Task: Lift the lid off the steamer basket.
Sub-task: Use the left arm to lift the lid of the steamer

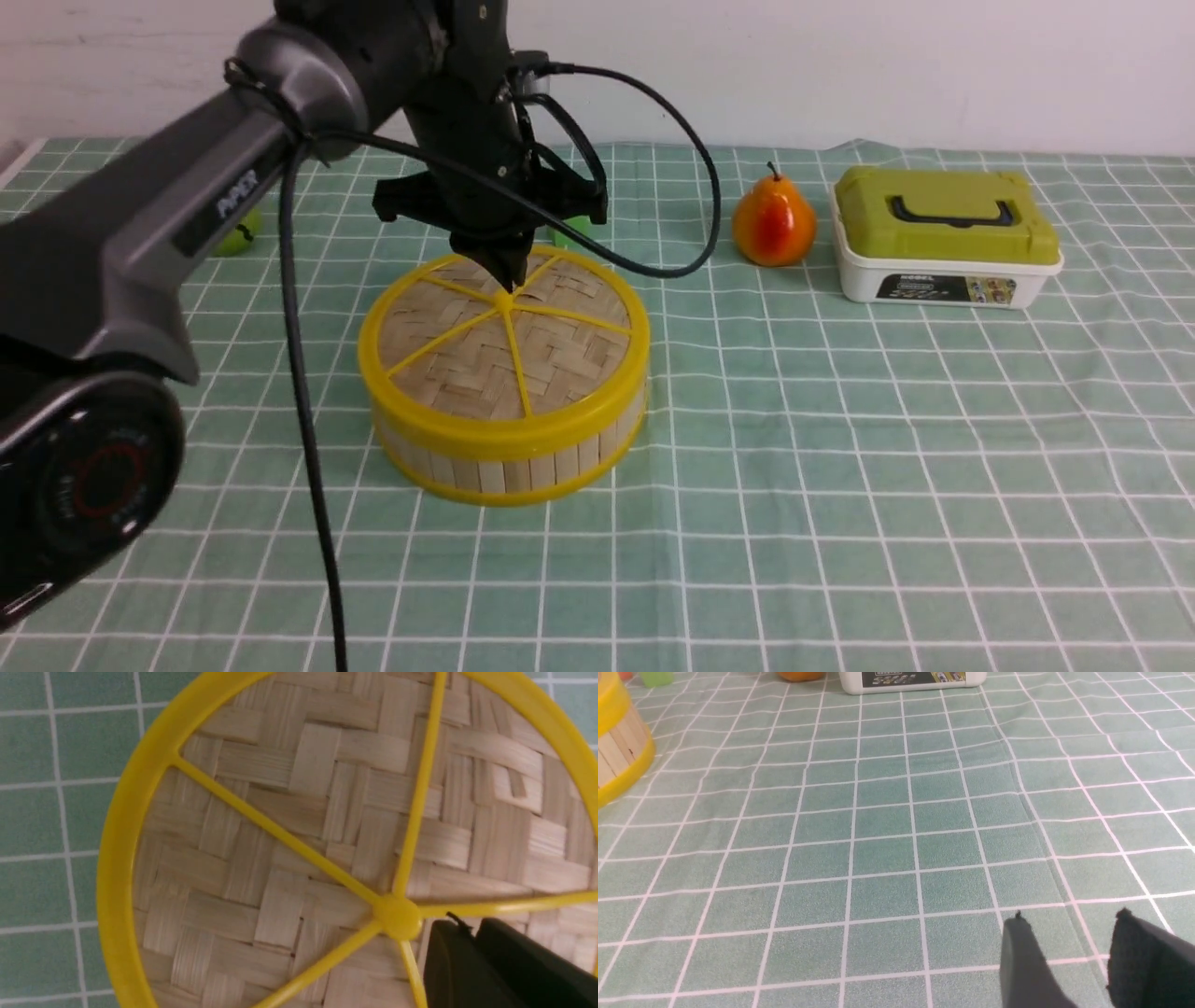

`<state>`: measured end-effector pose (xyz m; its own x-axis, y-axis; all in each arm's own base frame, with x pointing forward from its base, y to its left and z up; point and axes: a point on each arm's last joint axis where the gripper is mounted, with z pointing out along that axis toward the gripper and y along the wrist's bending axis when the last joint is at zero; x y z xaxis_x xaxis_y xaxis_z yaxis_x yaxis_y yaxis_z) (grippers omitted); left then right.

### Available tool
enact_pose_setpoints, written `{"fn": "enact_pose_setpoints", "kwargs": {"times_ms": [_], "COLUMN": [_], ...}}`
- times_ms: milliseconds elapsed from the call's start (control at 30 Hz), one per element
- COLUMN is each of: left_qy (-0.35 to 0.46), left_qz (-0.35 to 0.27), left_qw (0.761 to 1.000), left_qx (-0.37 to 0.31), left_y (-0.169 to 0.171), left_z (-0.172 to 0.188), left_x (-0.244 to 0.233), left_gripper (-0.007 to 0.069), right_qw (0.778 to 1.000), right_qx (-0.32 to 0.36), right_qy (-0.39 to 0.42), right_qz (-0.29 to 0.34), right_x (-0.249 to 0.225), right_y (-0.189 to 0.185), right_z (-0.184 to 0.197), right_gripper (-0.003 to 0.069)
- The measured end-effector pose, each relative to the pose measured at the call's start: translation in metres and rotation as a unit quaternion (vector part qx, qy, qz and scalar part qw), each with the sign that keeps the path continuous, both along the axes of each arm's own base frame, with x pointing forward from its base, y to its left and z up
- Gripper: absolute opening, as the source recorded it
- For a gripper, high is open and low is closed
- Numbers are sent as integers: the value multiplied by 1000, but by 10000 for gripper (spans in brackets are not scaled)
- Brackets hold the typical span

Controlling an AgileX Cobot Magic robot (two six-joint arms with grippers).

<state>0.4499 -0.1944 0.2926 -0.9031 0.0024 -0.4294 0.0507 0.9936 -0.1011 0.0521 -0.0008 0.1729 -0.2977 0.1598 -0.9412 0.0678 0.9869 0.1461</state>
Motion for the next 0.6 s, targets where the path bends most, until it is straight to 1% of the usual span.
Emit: {"fn": "enact_pose_setpoints", "kwargs": {"times_ms": [100,133,167,200,267,367,600], "left_qy": [2,2,-1,-2,-4,-3,16], "left_qz": [10,11,13,14,15,16,19], "left_qw": [1000,1000,1000,1000,1000,1000,999], "left_qx": [9,10,14,15,17,18,25], "left_y": [0,1,1,2,2,2,0], "left_z": [-7,-8,-7,-7,-6,-8,-28], "left_x": [4,4,5,5,5,6,11], "left_gripper": [177,184,232,261,302,323,318], "right_qw": [1000,1000,1000,1000,1000,1000,1000], "right_qx": [0,0,0,0,0,0,0], "right_qy": [0,0,0,0,0,0,0], "right_qz": [0,0,0,0,0,0,0], "right_x": [0,0,0,0,0,0,0], "right_y": [0,0,0,0,0,0,0], "right_z": [0,0,0,0,0,0,0], "right_gripper": [241,241,241,241,241,241,241]}}
